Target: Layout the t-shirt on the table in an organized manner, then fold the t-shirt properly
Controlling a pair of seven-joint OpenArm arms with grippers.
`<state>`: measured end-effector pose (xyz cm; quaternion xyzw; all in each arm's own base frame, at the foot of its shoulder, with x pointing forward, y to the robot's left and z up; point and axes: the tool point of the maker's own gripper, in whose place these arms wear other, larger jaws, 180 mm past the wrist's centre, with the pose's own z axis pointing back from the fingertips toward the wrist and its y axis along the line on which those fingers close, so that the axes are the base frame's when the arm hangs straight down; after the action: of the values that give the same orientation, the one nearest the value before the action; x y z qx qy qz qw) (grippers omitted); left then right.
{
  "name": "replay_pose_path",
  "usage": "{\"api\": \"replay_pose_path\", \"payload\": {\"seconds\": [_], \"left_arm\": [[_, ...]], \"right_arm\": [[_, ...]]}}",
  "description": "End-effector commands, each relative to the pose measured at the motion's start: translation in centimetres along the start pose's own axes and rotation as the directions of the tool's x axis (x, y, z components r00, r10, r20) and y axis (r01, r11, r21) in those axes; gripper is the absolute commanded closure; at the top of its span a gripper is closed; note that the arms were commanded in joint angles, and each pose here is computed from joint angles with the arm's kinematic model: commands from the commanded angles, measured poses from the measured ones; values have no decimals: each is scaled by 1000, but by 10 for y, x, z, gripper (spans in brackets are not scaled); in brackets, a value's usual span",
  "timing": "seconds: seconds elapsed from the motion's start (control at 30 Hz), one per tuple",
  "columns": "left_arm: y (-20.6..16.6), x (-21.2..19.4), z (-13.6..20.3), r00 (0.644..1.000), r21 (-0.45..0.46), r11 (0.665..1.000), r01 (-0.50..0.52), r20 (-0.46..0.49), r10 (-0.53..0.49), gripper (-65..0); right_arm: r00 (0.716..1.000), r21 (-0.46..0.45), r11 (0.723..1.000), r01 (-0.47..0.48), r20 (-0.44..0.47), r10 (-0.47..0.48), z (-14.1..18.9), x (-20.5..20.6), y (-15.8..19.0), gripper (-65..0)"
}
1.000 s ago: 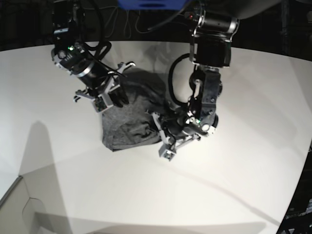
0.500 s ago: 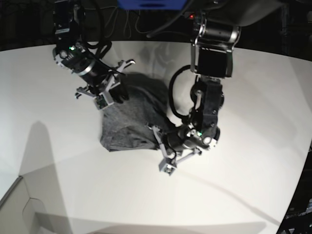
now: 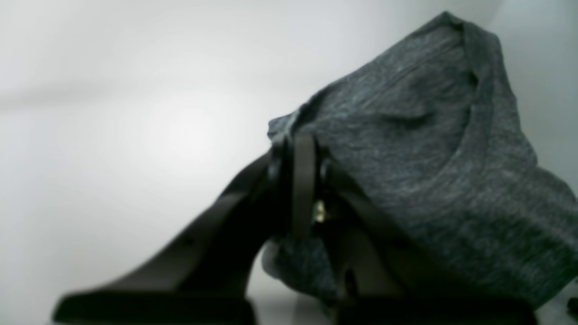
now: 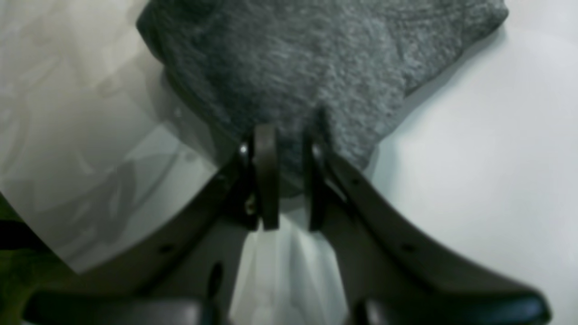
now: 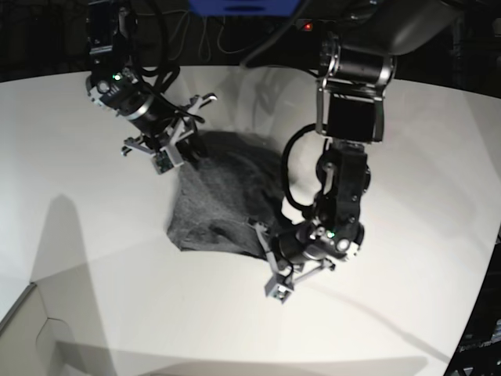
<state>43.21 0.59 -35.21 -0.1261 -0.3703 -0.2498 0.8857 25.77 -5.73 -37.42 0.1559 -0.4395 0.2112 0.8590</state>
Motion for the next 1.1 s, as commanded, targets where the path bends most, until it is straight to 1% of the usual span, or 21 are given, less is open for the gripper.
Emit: {"api": "replay_pose_path", "payload": {"seconds": [0.0, 0.03, 0.1, 0.2, 0.27, 0.4, 0.47, 0.5, 0.53, 0.57, 0.6, 0.67, 0.7, 0.77, 0.87, 0.9, 0.97, 1.0, 1.07], "left_arm": [[2, 28, 6, 997, 4, 1000, 14, 70, -14, -6], [2, 31, 6, 997, 4, 1000, 14, 82, -14, -9], [2, 36, 6, 993, 4, 1000, 11, 118, -12, -54], [2, 40, 7, 988, 5, 1000, 8, 153, -9, -177], [2, 41, 7, 988, 5, 1000, 8, 156, -9, -285], [1, 38, 3, 989, -4, 1000, 2, 146, -1, -475], [1, 35, 1, 991, -9, 1000, -8, 136, 9, -547], [1, 36, 1, 991, -11, 1000, -4, 137, 5, -568], [0, 37, 3, 990, -12, 1000, 3, 141, -2, -574], [1, 40, 7, 988, -7, 1000, 7, 152, -6, -568], [1, 44, 11, 986, 0, 1000, 12, 168, -12, -551], [1, 39, 19, 982, 13, 1000, 13, 186, -16, -511], [1, 41, 27, 978, 27, 999, 17, 209, -23, -483], [17, 32, 45, 973, 77, 997, -5, 231, -13, -415], [51, -1, 73, 974, 168, 981, -98, 219, 59, -304], [63, -15, 83, 972, 200, 970, -137, 216, 93, -269], [91, -47, 108, 962, 281, 932, -229, 209, 173, -196], [103, -62, 120, 958, 320, 911, -261, 203, 203, -163], [127, -95, 154, 950, 418, 855, -306, 184, 251, -81]], "right_arm": [[999, 4, 1000, -10, 46, 9, 1, 13, 0, -78], [999, 4, 1000, -10, 46, 9, 1, 13, 0, -78], [999, 4, 1000, -10, 46, 9, 1, 13, 0, -78], [999, 4, 1000, -10, 48, 10, 1, 13, 0, -78], [999, 4, 1000, -10, 48, 10, 2, 13, 0, -78], [998, 4, 1000, -14, 55, 13, 5, 15, 2, -78], [997, -1, 1000, -30, 75, 30, 10, 23, 2, -78], [995, -7, 999, -44, 89, 44, 13, 28, 1, -78], [993, -11, 998, -56, 101, 57, 16, 34, 1, -78], [992, -15, 998, -60, 110, 61, 19, 37, 1, -78], [990, -19, 997, -70, 120, 72, 23, 40, 1, -78], [987, -27, 996, -80, 135, 83, 29, 46, 2, -78], [987, -43, 995, -86, 135, 91, 33, 47, -4, -78], [990, -69, 995, -78, 116, 85, 39, 39, -12, -77], [994, -121, 991, -59, 89, 70, 49, 27, -31, -77], [995, -142, 989, -51, 78, 62, 53, 23, -38, -77], [997, -185, 982, -35, 57, 46, 62, 13, -51, -77], [998, -202, 979, -29, 49, 40, 66, 9, -56, -77], [999, -239, 971, -18, 30, 26, 75, 0, -67, -76]]}}
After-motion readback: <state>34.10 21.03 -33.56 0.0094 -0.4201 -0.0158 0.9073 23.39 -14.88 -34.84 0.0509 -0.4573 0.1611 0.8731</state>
